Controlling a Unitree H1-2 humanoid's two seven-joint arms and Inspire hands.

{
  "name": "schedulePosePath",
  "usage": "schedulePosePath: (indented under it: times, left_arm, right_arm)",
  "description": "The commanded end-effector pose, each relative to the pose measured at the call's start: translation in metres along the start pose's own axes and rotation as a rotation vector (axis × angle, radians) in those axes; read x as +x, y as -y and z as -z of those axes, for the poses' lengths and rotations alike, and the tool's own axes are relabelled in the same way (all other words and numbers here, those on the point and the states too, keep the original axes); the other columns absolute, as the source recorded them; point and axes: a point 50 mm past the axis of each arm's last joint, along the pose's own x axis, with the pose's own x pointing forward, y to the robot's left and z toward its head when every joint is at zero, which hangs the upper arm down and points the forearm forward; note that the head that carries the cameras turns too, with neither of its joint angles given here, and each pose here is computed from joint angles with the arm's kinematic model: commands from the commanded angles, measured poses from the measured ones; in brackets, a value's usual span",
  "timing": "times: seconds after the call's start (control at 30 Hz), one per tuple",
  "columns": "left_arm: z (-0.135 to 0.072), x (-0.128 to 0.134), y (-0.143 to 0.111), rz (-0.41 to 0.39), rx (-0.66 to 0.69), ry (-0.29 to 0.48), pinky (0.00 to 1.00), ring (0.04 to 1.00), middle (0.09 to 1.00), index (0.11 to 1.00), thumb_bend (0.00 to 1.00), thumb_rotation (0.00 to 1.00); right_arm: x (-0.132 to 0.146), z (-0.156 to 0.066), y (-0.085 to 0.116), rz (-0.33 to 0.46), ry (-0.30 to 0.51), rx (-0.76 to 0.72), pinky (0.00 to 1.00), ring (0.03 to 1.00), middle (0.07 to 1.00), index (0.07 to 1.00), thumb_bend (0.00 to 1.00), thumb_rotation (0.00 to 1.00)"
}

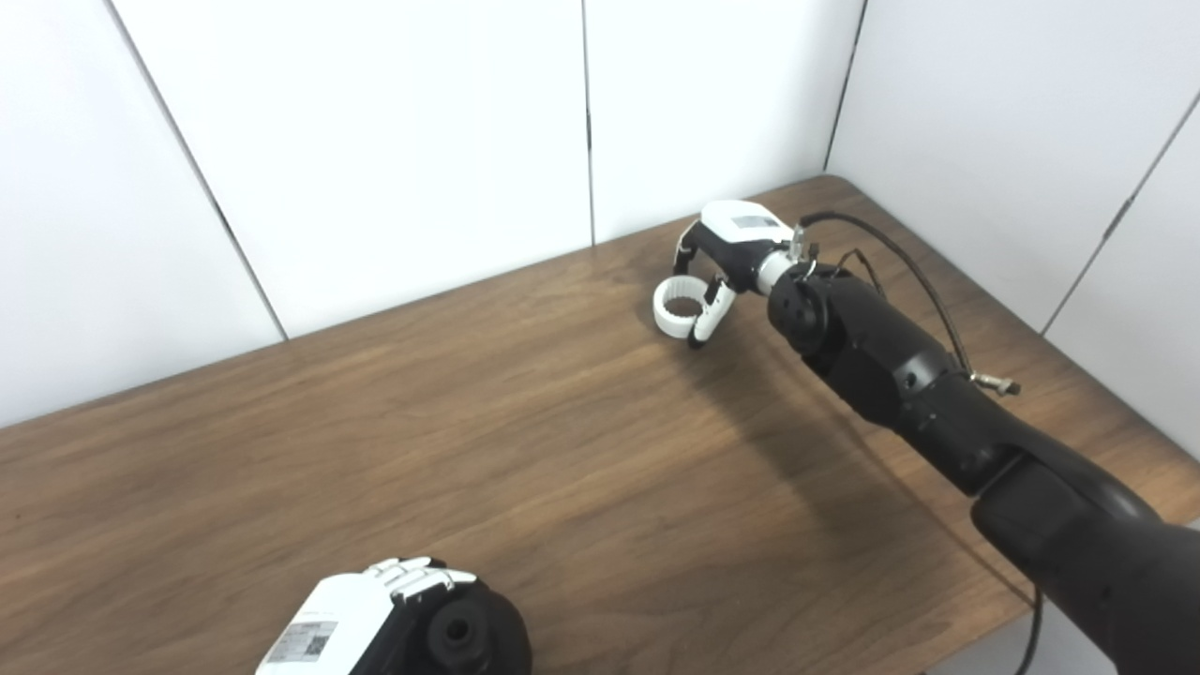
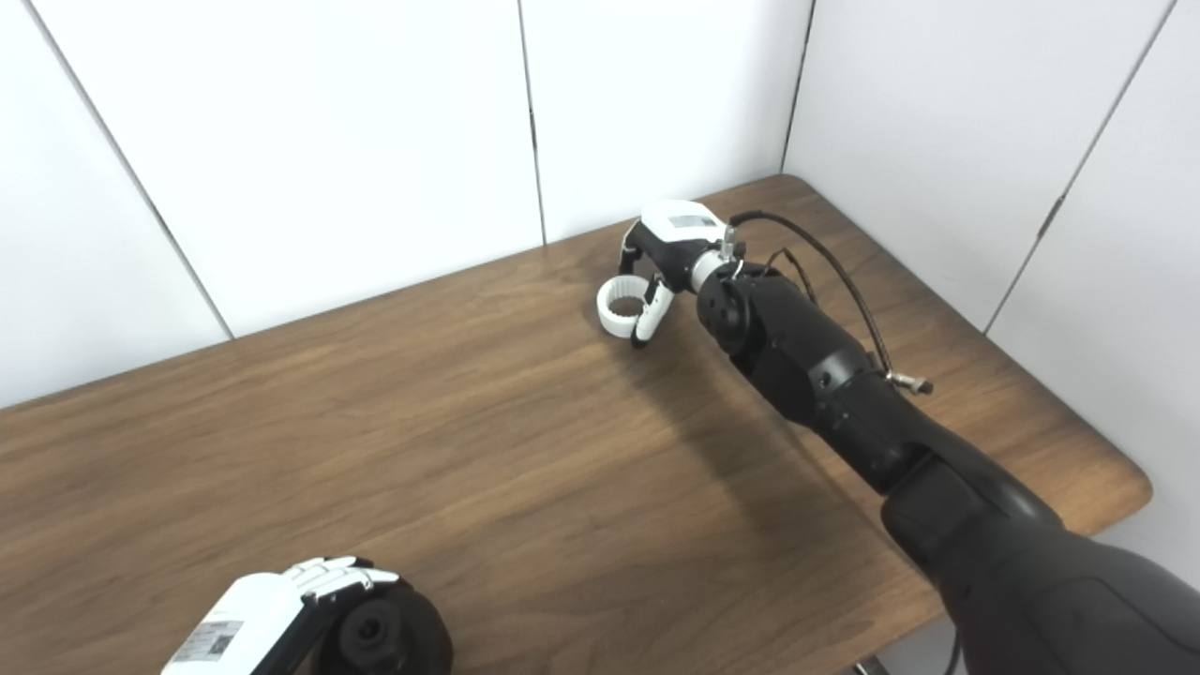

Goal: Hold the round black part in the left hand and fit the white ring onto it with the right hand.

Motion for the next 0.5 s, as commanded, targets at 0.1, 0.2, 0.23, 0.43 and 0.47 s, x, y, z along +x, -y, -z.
schedulePosePath:
  times: [0.1,0.2,0.23,0.43,0.47]
  left_arm:
    - [0.024,-0.014,0.022,0.153,0.042,-0.109,0.89,0.862,0.783,0.484,0.52,0.06]
    - [0.023,-0.013,0.023,0.148,0.035,-0.108,0.89,0.864,0.785,0.484,0.52,0.06]
    - [0.022,-0.012,0.023,0.148,0.031,-0.112,0.90,0.867,0.786,0.484,0.52,0.06]
    - [0.021,-0.011,0.032,0.150,0.001,-0.119,0.94,0.895,0.809,0.484,0.53,0.06]
    - [0.021,-0.010,0.033,0.148,0.004,-0.115,0.94,0.895,0.808,0.484,0.53,0.06]
  right_arm:
    - [0.004,0.004,0.029,0.075,0.018,-0.044,0.81,0.836,0.756,0.482,0.53,0.14]
    - [0.001,0.004,0.032,0.070,0.022,-0.037,0.83,0.835,0.754,0.482,0.53,0.14]
    - [-0.001,0.002,0.035,0.064,0.026,-0.042,0.84,0.838,0.755,0.483,0.53,0.14]
    - [-0.016,-0.010,0.053,0.037,0.073,-0.044,0.91,0.859,0.766,0.483,0.53,0.14]
    - [-0.020,-0.013,0.056,0.034,0.084,-0.041,0.92,0.864,0.769,0.483,0.53,0.14]
